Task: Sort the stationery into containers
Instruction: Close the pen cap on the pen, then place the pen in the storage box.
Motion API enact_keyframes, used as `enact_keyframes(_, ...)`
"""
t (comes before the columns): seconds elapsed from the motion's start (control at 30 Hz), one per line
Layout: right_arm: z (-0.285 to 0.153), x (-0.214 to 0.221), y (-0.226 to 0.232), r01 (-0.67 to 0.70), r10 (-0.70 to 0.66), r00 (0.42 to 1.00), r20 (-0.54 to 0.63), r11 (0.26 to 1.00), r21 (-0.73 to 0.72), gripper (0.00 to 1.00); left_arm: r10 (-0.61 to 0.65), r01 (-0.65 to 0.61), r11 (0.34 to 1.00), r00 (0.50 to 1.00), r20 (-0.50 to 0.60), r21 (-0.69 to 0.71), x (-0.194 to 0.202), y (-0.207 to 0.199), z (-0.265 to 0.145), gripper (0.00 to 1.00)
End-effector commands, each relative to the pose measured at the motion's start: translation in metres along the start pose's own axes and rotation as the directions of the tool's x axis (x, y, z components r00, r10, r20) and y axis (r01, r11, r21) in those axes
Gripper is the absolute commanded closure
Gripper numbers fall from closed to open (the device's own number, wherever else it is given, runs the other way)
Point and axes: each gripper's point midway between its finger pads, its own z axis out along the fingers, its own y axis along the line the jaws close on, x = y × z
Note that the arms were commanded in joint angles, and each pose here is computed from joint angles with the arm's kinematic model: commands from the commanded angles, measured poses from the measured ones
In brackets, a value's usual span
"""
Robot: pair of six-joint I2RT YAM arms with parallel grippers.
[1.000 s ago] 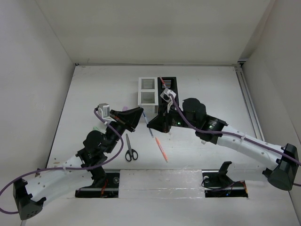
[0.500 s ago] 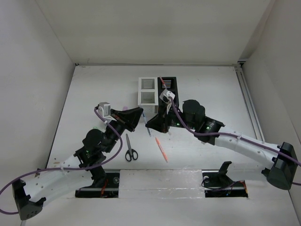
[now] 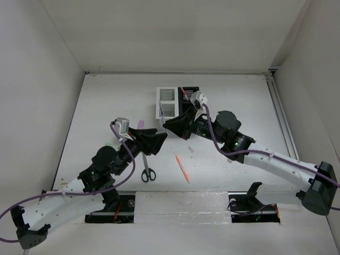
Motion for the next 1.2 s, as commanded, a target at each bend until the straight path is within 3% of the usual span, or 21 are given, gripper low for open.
enact_keyframes(0.0,0.005,-0.046,-0.007,0.074,-0.079,0.985,0.152,0.997,0.037,1.00,-0.008,0.009,1.000,1.000,-0.021,0.024,-0.004,-0.009,-0.006,0.36)
enact_keyframes(0.1,0.008,-0.041,-0.018,0.095,-0.106,0.984,0.142,0.992,0.084,1.00,-0.038,0.038,0.999,0.999,0.002,-0.017,-0.012,-0.004,-0.008,0.21)
enact_keyframes(0.17,0.008,-0.041,-0.036,0.125,-0.147,0.979,0.140,0.980,0.153,1.00,-0.071,0.074,0.994,0.997,0.032,-0.085,-0.022,0.005,-0.011,0.00)
enact_keyframes(0.3,0.003,-0.050,-0.083,0.236,-0.277,0.955,0.110,0.928,0.290,1.00,-0.118,0.129,0.946,0.991,0.055,-0.298,-0.028,0.035,-0.015,0.00)
enact_keyframes(0.37,0.002,-0.048,-0.110,0.324,-0.362,0.930,0.056,0.884,0.339,1.00,-0.102,0.102,0.887,0.994,0.025,-0.450,-0.024,0.057,-0.020,0.00)
enact_keyframes(0.5,-0.004,-0.050,-0.165,0.455,-0.495,0.869,0.001,0.799,0.393,1.00,-0.103,0.061,0.815,0.994,-0.041,-0.576,-0.014,0.075,-0.030,0.00)
enact_keyframes(0.63,-0.015,-0.049,-0.228,0.479,-0.509,0.860,-0.034,0.784,0.394,1.00,-0.119,0.078,0.803,0.992,-0.031,-0.591,-0.015,0.079,-0.042,0.00)
enact_keyframes(0.8,-0.013,-0.045,-0.273,0.481,-0.498,0.865,-0.056,0.795,0.369,1.00,-0.146,0.130,0.864,0.989,0.004,-0.486,-0.013,0.066,-0.053,0.00)
enact_keyframes(1.17,0.008,-0.007,-0.318,0.394,-0.393,0.917,-0.067,0.866,0.307,1.00,-0.109,0.077,0.881,0.993,-0.042,-0.467,-0.006,0.060,-0.043,0.00)
